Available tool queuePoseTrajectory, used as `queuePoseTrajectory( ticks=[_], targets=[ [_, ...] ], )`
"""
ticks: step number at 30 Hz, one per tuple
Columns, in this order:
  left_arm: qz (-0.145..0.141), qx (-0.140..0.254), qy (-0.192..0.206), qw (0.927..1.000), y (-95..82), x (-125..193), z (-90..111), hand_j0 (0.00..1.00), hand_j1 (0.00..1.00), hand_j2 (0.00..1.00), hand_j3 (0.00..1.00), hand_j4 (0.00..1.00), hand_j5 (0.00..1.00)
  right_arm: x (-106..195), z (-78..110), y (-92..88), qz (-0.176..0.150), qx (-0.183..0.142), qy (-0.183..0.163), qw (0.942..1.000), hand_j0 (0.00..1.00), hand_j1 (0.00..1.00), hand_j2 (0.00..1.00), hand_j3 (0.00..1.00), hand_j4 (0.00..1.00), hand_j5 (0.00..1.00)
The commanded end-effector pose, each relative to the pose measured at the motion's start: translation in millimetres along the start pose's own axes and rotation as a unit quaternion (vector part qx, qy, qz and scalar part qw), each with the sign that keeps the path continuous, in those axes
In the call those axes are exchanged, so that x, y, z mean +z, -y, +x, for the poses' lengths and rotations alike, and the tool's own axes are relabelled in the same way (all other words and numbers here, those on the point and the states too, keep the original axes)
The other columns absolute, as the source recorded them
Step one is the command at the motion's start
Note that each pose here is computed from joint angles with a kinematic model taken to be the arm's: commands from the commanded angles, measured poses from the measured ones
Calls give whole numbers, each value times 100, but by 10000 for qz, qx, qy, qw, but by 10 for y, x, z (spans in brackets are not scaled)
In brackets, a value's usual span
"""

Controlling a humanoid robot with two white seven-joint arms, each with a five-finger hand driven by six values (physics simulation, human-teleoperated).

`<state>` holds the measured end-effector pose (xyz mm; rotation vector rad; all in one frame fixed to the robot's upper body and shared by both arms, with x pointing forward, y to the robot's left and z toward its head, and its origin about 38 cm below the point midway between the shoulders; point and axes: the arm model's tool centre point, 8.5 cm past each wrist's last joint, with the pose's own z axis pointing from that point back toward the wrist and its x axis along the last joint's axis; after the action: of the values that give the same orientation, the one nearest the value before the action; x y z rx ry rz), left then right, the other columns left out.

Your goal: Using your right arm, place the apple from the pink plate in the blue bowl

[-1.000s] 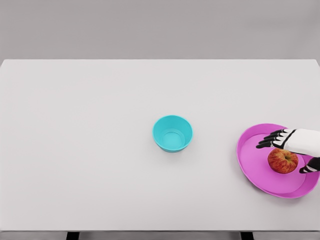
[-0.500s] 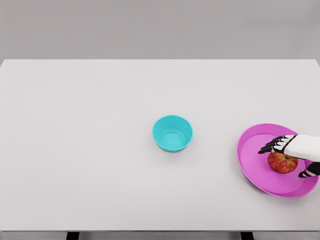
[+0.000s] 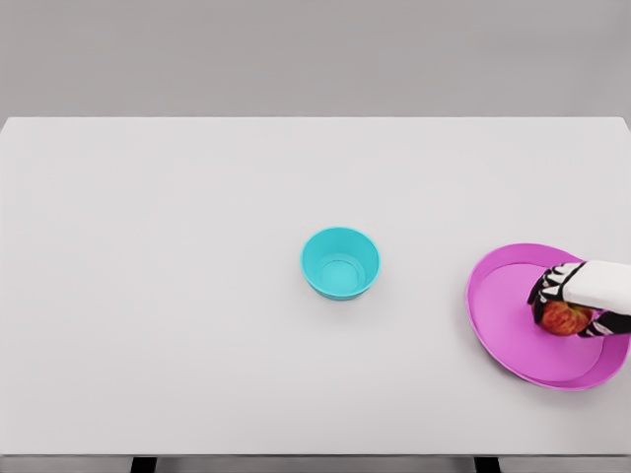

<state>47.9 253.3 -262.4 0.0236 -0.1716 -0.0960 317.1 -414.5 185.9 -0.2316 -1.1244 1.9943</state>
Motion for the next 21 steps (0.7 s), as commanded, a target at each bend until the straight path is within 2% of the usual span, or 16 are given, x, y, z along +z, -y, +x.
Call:
queuePoseTrajectory(
  ticks=[1,2,6,9,16,21],
  targets=[
    [-1,1,1,10000,0,0,1,100,100,100,100,100,100,39,-11,63,-93,21,-38,9999,35,35,35,35,35,35],
    [-1,1,1,10000,0,0,1,100,100,100,100,100,100,40,-11,72,-113,20,-36,9999,35,35,35,35,35,35],
    [-1,1,1,10000,0,0,1,100,100,100,100,100,100,178,-55,304,-460,178,-192,9986,35,35,35,35,35,35],
    [-1,1,-6,10000,0,0,-1,100,100,100,100,100,100,139,-48,422,-730,221,-148,9970,35,35,35,35,35,35],
    [-1,1,1,10000,0,0,1,100,100,100,100,100,100,-85,34,609,-1376,201,120,9902,35,35,35,35,35,35],
    [-1,1,-6,10000,0,0,-1,100,100,100,100,100,100,-336,169,715,-1808,129,465,9823,35,35,35,35,35,35]
  ],
)
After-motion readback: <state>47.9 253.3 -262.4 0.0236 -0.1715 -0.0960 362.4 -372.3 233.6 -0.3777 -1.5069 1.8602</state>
